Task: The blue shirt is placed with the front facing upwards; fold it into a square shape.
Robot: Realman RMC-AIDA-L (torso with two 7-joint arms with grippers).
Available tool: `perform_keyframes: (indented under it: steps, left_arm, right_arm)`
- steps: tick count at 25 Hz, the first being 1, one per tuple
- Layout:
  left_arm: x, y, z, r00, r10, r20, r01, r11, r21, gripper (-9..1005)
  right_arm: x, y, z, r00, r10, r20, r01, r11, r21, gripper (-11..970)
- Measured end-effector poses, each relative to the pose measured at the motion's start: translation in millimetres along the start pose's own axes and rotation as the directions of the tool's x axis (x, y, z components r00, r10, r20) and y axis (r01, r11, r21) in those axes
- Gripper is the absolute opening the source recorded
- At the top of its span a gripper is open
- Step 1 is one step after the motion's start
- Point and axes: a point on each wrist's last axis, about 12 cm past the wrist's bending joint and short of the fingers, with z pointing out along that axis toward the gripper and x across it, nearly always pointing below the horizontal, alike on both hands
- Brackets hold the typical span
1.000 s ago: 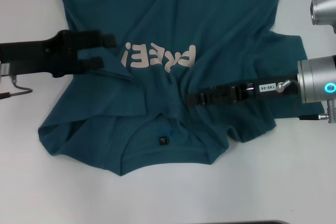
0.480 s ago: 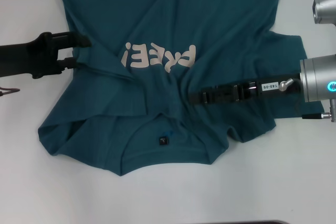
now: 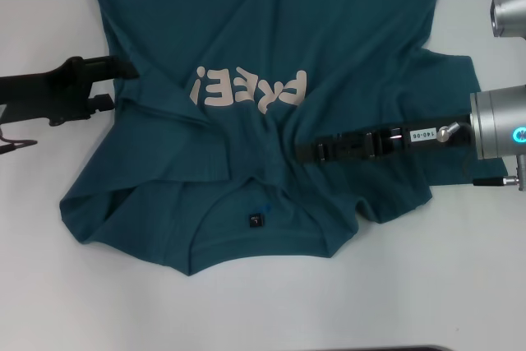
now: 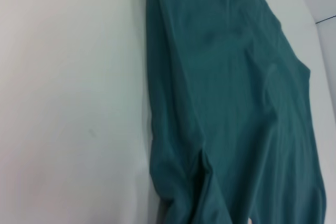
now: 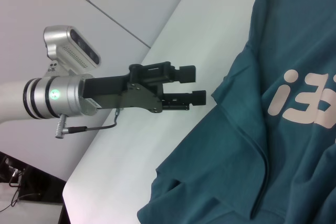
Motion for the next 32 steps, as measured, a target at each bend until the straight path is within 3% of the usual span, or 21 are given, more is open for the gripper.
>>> perform_keyframes:
  steps: [17,32]
  left_arm:
    - [-1,-8.2,24,0.999,0.038,-0.020,-0.039,0.998,-0.046,779]
    - [-2,-26.8,30,0.997,0.065,-0.043,-0.064,0.998,0.026,783]
  right_arm:
    - [-1,0.0,-1,1.000,-0.001,0.000,0.001,1.000,0.001,919]
    - [0,-0.5,-2,1.000,0.002,-0.002,-0.002,1.000,0.001,917]
